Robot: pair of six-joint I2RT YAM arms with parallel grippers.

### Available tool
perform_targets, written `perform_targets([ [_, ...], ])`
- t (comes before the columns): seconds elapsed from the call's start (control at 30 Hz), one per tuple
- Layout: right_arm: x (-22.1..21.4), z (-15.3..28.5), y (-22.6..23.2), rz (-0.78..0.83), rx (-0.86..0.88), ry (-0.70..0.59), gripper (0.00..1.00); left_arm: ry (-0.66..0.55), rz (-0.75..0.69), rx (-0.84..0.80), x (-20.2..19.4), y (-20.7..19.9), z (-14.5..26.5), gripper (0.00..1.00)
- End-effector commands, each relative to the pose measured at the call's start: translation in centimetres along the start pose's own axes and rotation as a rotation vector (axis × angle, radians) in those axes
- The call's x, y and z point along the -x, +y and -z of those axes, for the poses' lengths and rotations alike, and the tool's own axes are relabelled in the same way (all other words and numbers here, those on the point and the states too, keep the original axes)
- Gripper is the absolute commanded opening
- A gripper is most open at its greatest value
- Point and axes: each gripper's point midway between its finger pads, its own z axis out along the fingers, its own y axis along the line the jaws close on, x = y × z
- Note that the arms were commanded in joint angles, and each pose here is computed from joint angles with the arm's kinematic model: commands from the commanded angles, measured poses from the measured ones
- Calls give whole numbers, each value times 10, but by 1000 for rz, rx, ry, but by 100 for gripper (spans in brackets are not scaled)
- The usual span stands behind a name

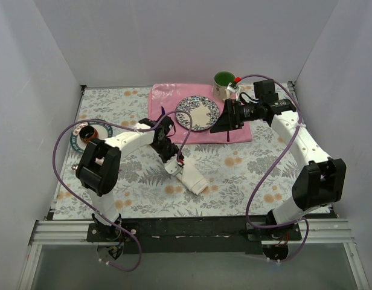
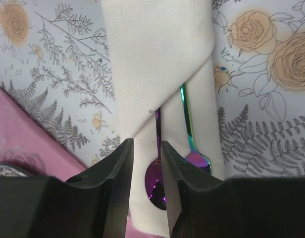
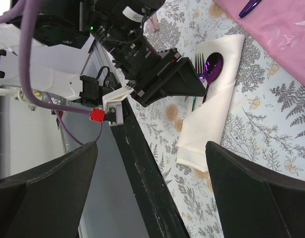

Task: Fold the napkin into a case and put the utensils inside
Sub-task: Insert the spoon into the folded napkin, then reset both arms

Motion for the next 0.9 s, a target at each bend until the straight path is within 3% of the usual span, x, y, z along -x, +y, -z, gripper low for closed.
perform_targets([
  [0.0,17,9,16,82,26,-45,99,48,-363,37,16,36,33,30],
  [0.13,22,10,18,108,15,-57,99,109,-336,95,27,54,66,32],
  [0.2,24,12,20,128,3,-65,99,140,-276,140,36,61,87,39],
  [0.27,25,15,19,152,-11,-71,99,183,-234,211,46,75,113,52],
  [0.3,26,18,19,160,-26,-80,99,199,-201,244,49,80,122,68],
  [0.37,27,24,21,186,-45,-101,99,222,-74,336,55,93,145,84],
  [0.4,29,27,22,201,-53,-114,99,246,-36,375,57,99,158,98],
  [0.43,29,32,21,202,-67,-126,99,238,107,424,58,100,166,98],
  [0.53,32,48,24,226,-116,-167,99,286,299,577,58,121,204,98],
  [0.57,32,55,28,255,-135,-185,99,266,453,646,58,124,213,98],
  [0.63,30,66,28,261,-172,-202,99,289,602,761,57,133,236,98],
  [0.67,29,73,32,281,-200,-217,99,246,767,814,58,130,239,98],
  [0.77,17,90,28,315,-297,-227,99,249,992,959,53,125,262,98],
  [0.8,12,93,25,325,-321,-225,99,192,1131,1007,55,122,265,98],
  [0.87,2,104,21,326,-390,-238,99,121,1294,988,56,106,266,98],
])
